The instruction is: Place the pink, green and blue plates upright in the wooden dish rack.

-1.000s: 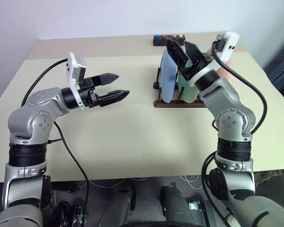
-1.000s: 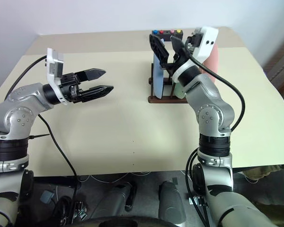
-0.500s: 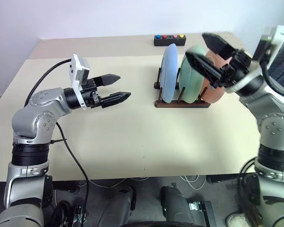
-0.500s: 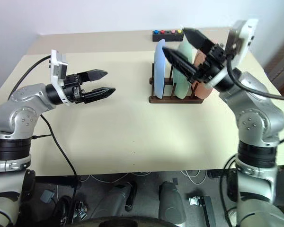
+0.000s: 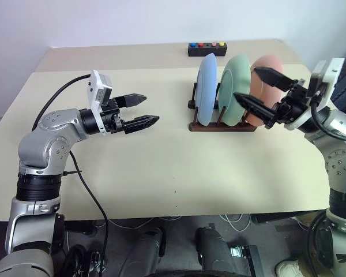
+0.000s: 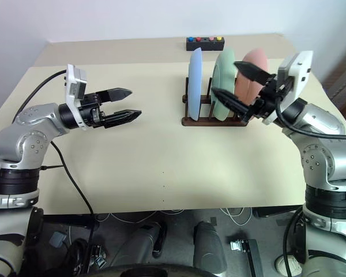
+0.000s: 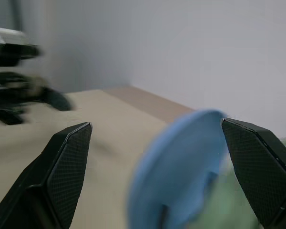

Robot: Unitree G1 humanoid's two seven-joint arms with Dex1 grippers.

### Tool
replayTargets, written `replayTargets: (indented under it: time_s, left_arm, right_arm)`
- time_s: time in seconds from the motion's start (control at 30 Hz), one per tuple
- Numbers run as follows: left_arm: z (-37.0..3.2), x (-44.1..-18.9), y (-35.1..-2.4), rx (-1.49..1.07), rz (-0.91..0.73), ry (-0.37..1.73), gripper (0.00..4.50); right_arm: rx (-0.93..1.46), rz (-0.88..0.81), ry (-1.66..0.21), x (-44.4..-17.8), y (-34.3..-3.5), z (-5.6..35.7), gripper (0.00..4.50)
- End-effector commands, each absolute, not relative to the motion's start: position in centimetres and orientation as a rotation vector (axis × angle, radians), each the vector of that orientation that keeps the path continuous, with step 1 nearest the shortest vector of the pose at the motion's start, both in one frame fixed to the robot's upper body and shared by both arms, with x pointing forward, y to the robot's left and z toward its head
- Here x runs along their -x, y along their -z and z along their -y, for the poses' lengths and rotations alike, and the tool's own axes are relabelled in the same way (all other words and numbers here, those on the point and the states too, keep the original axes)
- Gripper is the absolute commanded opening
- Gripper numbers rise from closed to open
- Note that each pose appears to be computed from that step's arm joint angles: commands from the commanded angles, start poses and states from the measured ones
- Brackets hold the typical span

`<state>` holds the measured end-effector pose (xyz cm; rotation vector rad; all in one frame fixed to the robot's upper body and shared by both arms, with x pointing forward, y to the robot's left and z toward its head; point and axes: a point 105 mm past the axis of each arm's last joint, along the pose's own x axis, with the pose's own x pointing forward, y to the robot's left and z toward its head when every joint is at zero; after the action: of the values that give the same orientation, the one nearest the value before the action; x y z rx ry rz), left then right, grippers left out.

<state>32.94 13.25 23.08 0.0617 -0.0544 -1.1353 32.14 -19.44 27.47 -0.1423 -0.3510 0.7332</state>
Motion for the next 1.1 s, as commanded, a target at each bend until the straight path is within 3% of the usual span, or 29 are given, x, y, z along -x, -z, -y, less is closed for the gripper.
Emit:
replayTargets:
  time_s: [0.03,0.43,0.6,0.77,1.1]
  left_arm:
    - [-13.0,-32.6,-24.0,-0.089,0.099,1.150,4.50]
    - [-13.2,-33.7,-23.8,-0.118,0.089,1.175,4.50]
    - [-15.1,-32.1,-24.0,-0.168,0.096,1.252,4.50]
    - [-18.0,-31.6,-22.9,-0.276,0.080,1.199,4.50]
    - [-18.9,-29.0,-21.2,-0.267,0.096,1.162,4.50]
  right_arm:
    - [0.177,0.435,-0.639,-32.3,-29.2,21.0,4.44]
    - [0.145,0.337,-1.032,-26.7,-27.4,17.1,4.44]
    - [0.209,0.255,-1.169,-24.5,-25.2,16.1,4.44]
    - [0.220,0.250,-1.182,-25.2,-24.5,16.5,4.44]
    - [0.194,0.267,-1.195,-26.2,-23.3,15.9,4.44]
